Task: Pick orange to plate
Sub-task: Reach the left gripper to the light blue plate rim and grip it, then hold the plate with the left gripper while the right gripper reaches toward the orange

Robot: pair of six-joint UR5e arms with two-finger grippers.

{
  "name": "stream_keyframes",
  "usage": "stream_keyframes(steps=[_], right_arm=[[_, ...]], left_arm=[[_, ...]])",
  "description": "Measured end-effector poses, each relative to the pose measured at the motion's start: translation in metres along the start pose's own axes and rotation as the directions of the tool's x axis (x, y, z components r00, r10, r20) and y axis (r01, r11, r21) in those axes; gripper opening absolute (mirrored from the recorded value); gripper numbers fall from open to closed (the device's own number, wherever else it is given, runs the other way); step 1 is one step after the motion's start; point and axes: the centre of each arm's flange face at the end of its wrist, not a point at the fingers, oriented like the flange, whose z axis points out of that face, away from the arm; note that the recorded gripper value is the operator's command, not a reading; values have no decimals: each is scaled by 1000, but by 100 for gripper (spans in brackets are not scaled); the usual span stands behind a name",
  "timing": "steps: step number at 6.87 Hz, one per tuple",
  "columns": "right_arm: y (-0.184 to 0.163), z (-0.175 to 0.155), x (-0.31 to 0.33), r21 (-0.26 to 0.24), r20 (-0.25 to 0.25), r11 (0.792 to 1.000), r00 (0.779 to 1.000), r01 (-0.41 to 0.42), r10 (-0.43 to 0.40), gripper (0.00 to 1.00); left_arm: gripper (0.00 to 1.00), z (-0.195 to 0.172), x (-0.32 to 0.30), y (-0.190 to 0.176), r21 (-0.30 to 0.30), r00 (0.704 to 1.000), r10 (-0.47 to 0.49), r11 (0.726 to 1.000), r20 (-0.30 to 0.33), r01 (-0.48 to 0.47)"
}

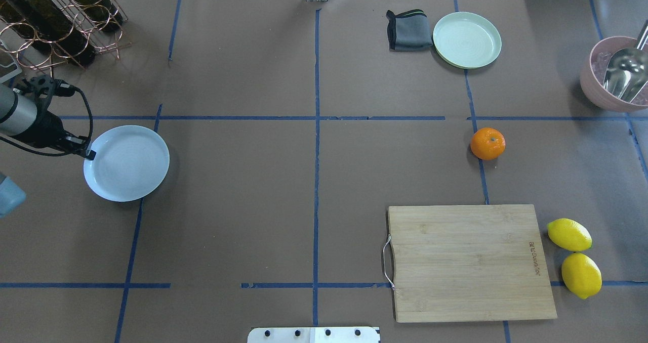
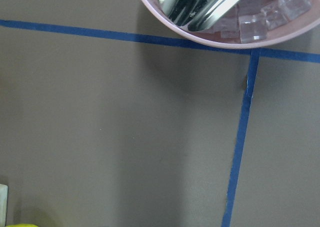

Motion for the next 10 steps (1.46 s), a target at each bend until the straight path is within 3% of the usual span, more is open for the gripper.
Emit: stream_keyframes(steps=[2,3,4,5,8,10], right_arm=[[-4,-6,-8,13,5,1000,1000,14,-14,100],[-7,-8,-14,20,7,999,1000,28,-28,100],[-9,-8,-20,27,18,999,999,48,-48,100],[-11,-6,-26,31,37,997,997,66,-68,100],[-14,1,-40,21,56,997,995,75,-76,100],[-30,11,-71,29,67,998,996,48,-50,100]], left_arm=[[0,-26,102,-36,4,981,-133,991,-138,135],[0,-7,186,-40,-48,962,-199,980,-188,194],[0,22,270,-32,-79,945,-251,968,-208,239],[0,45,331,-27,-67,934,-286,958,-214,278],[1,86,370,-28,-12,927,-295,954,-233,300],[73,100,373,-21,0,930,-288,955,-229,296]])
